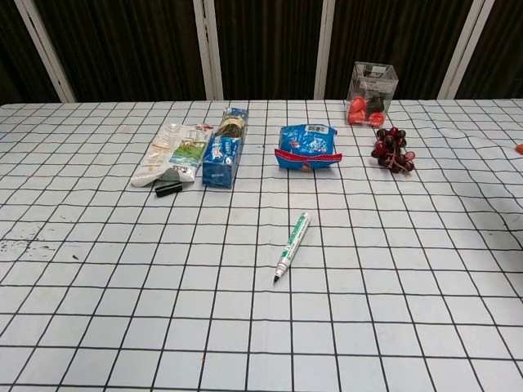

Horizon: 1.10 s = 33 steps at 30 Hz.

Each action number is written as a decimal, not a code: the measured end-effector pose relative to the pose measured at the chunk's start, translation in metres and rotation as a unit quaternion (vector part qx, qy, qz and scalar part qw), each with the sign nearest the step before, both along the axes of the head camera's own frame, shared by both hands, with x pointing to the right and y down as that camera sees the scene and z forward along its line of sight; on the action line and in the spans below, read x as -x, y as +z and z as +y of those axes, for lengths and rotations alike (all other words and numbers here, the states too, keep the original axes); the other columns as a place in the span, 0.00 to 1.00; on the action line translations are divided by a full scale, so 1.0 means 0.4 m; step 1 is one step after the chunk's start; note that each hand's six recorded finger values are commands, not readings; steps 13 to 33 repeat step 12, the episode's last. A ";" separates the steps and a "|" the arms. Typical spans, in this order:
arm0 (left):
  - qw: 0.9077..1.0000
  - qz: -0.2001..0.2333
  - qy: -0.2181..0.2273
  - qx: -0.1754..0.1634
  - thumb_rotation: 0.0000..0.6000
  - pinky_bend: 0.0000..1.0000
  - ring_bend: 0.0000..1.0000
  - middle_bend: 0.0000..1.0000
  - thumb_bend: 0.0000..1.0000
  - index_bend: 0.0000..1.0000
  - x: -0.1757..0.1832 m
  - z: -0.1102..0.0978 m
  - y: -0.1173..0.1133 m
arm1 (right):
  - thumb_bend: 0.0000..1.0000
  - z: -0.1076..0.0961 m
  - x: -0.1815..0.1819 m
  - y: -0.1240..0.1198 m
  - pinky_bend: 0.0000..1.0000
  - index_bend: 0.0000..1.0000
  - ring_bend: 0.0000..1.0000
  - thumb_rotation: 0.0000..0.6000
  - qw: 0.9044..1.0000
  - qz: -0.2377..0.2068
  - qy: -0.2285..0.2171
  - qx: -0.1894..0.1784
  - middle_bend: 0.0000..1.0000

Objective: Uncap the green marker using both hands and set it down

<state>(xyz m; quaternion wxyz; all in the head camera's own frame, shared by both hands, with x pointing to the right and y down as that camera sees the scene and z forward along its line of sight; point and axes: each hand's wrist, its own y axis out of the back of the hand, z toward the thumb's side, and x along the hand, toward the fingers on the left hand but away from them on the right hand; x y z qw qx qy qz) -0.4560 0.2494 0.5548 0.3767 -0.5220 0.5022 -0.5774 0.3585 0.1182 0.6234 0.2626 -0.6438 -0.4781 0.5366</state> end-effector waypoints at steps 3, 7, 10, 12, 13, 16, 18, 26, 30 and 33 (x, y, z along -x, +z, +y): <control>1.000 0.000 -0.018 0.002 1.00 0.03 0.00 0.09 0.48 0.13 0.034 0.013 -0.011 | 0.28 0.021 -0.071 -0.014 0.00 0.14 0.06 1.00 0.999 0.041 0.006 -0.021 0.01; 0.999 0.008 -0.043 0.004 1.00 0.03 0.00 0.08 0.48 0.13 0.081 0.026 -0.023 | 0.28 0.053 -0.152 -0.040 0.00 0.14 0.06 1.00 0.995 0.088 0.008 -0.040 0.01; 0.998 0.014 -0.059 0.006 1.00 0.03 0.00 0.07 0.48 0.13 0.111 0.030 -0.028 | 0.28 0.079 -0.185 -0.059 0.00 0.14 0.06 1.00 0.994 0.104 0.003 -0.046 0.01; 0.998 0.018 -0.064 0.006 1.00 0.03 0.00 0.08 0.48 0.13 0.121 0.026 -0.030 | 0.28 0.089 -0.195 -0.069 0.00 0.14 0.06 1.00 0.993 0.106 -0.001 -0.048 0.01; 0.998 0.018 -0.064 0.006 1.00 0.03 0.00 0.08 0.48 0.13 0.121 0.026 -0.030 | 0.28 0.089 -0.195 -0.069 0.00 0.14 0.06 1.00 0.993 0.106 -0.001 -0.048 0.01; 0.998 0.018 -0.064 0.006 1.00 0.03 0.00 0.08 0.48 0.13 0.121 0.026 -0.030 | 0.28 0.089 -0.195 -0.069 0.00 0.14 0.06 1.00 0.993 0.106 -0.001 -0.048 0.01; 0.998 0.018 -0.064 0.006 1.00 0.03 0.00 0.08 0.48 0.13 0.121 0.026 -0.030 | 0.28 0.089 -0.195 -0.069 0.00 0.14 0.06 1.00 0.993 0.106 -0.001 -0.048 0.01; 0.998 0.018 -0.064 0.006 1.00 0.03 0.00 0.08 0.48 0.13 0.121 0.026 -0.030 | 0.28 0.089 -0.195 -0.069 0.00 0.14 0.06 1.00 0.993 0.106 -0.001 -0.048 0.01; 0.998 0.018 -0.064 0.006 1.00 0.03 0.00 0.08 0.48 0.13 0.121 0.026 -0.030 | 0.28 0.089 -0.195 -0.069 0.00 0.14 0.06 1.00 0.993 0.106 -0.001 -0.048 0.01; 0.998 0.018 -0.064 0.006 1.00 0.03 0.00 0.08 0.48 0.13 0.121 0.026 -0.030 | 0.28 0.089 -0.195 -0.069 0.00 0.14 0.06 1.00 0.993 0.106 -0.001 -0.048 0.01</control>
